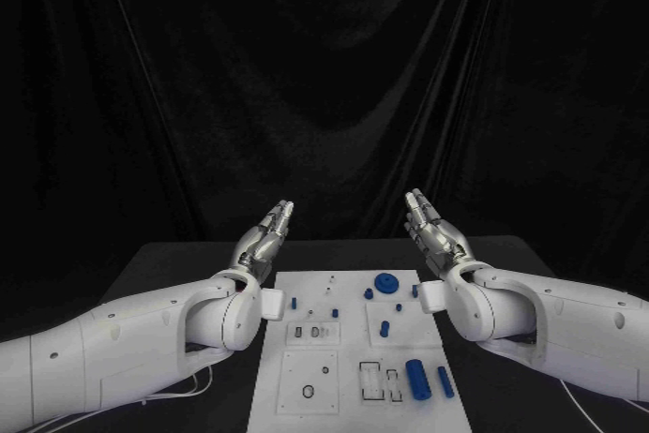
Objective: Assemble the parts on the task board
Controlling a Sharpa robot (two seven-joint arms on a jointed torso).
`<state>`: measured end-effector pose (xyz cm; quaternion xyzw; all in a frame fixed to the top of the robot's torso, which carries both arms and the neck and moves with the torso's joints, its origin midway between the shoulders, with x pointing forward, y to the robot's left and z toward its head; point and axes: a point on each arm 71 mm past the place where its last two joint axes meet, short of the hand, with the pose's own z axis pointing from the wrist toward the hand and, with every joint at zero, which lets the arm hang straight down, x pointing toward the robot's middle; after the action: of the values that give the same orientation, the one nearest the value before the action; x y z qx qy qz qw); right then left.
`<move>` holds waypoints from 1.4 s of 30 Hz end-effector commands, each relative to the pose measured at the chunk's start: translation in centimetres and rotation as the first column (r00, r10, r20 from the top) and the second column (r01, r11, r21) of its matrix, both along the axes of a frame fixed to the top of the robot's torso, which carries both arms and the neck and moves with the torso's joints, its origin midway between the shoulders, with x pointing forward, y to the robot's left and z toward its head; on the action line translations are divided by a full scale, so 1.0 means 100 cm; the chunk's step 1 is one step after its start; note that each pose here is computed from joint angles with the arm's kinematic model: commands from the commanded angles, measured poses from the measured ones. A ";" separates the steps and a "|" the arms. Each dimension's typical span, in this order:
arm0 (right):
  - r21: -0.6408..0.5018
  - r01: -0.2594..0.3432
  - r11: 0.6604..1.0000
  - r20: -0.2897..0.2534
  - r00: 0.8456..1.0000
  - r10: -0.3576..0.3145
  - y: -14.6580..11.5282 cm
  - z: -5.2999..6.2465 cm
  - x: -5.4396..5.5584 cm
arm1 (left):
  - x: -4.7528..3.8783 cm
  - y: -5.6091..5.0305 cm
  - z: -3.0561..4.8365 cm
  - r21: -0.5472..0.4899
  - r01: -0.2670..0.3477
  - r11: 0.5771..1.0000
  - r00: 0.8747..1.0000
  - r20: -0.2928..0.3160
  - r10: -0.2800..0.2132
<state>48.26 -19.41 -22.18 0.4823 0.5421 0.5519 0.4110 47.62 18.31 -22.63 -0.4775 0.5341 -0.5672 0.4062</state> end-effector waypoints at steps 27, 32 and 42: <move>0.197 -0.209 0.958 -0.135 0.962 0.238 0.000 -0.002 0.008 | 0.0107 -0.008 0.0179 -0.372 0.365 0.853 0.930 0.095 -0.356; 0.205 -0.222 0.953 -0.137 0.958 0.252 -0.001 -0.002 0.008 | 0.0110 -0.006 0.0176 -0.373 0.365 0.853 0.929 0.095 -0.357; 0.227 -0.269 0.936 -0.162 0.937 0.309 -0.001 -0.004 0.009 | 0.0113 -0.002 0.0162 -0.378 0.368 0.849 0.928 0.095 -0.360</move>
<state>49.26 -19.80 -22.58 0.4931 0.5736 0.6042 0.2504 48.84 18.17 -21.13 -0.4376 0.4971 -0.7211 0.2033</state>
